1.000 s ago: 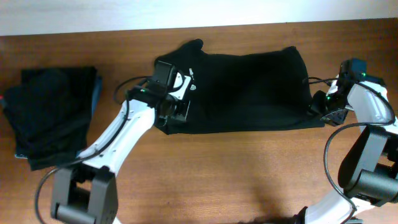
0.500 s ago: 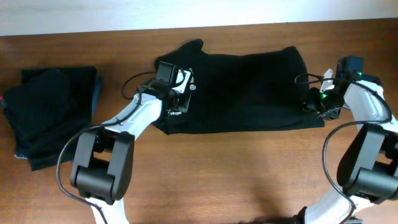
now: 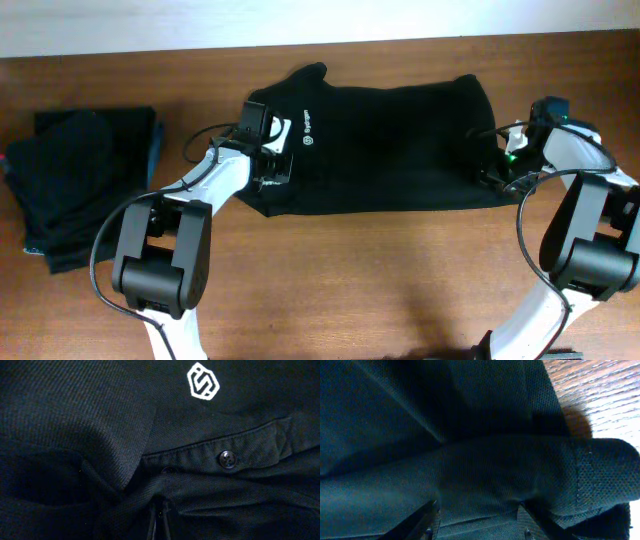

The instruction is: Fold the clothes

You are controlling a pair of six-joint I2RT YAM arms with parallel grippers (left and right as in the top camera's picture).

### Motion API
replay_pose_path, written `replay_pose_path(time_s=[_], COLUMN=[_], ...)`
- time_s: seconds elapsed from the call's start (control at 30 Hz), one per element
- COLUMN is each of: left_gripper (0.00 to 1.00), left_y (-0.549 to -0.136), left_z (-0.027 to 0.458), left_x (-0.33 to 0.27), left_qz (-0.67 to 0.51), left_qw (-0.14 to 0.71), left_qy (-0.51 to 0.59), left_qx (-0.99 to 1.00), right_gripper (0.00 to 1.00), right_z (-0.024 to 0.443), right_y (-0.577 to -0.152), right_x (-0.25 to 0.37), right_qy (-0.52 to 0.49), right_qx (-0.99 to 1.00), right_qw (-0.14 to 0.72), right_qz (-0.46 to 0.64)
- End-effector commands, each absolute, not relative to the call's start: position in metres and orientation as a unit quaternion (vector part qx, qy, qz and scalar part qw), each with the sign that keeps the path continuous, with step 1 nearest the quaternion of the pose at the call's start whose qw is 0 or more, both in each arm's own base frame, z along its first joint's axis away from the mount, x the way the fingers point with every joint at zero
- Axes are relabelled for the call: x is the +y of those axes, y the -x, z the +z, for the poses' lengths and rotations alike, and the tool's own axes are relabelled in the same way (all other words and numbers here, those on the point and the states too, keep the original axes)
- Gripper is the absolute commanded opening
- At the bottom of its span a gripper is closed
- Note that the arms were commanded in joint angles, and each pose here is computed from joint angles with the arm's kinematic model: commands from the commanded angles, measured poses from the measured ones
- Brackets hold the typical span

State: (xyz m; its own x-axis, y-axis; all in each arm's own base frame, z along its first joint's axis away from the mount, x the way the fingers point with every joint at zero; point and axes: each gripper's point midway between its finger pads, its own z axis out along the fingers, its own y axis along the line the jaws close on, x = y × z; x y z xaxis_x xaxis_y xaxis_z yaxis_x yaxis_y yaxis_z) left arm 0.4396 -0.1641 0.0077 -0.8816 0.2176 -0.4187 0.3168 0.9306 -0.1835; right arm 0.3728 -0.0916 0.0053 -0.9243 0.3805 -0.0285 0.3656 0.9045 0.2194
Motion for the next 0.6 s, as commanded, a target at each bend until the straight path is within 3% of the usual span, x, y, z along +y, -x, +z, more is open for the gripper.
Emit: replay_pose_path(time_s=[0.0, 0.07, 0.33, 0.57], left_gripper=[0.08, 0.08, 0.08, 0.07], left_y=[-0.447, -0.446, -0.435, -0.392], left_z=[-0.001, -0.005, -0.017, -0.029], left_x=[-0.14, -0.138, -0.122, -0.099], left_qz=[-0.07, -0.068, -0.05, -0.038], left_qw=[0.2, 0.196, 0.162, 0.064], left_qy=[-0.127, -0.126, -0.109, -0.059], left_qx=[0.969, 0.97, 0.979, 0.995], right_gripper=[0.55, 0.59, 0.59, 0.59], right_z=[-0.046, -0.047, -0.047, -0.047], right_y=[-0.352, -0.348, -0.342, -0.341], right_x=[-0.098, -0.105, -0.115, -0.116], right_qy=[-0.188, -0.19, -0.21, -0.211], right_qx=[0.979, 0.98, 0.976, 0.976], right_qw=[-0.025, -0.03, -0.038, -0.039], right_qz=[0.072, 0.052, 0.043, 0.043])
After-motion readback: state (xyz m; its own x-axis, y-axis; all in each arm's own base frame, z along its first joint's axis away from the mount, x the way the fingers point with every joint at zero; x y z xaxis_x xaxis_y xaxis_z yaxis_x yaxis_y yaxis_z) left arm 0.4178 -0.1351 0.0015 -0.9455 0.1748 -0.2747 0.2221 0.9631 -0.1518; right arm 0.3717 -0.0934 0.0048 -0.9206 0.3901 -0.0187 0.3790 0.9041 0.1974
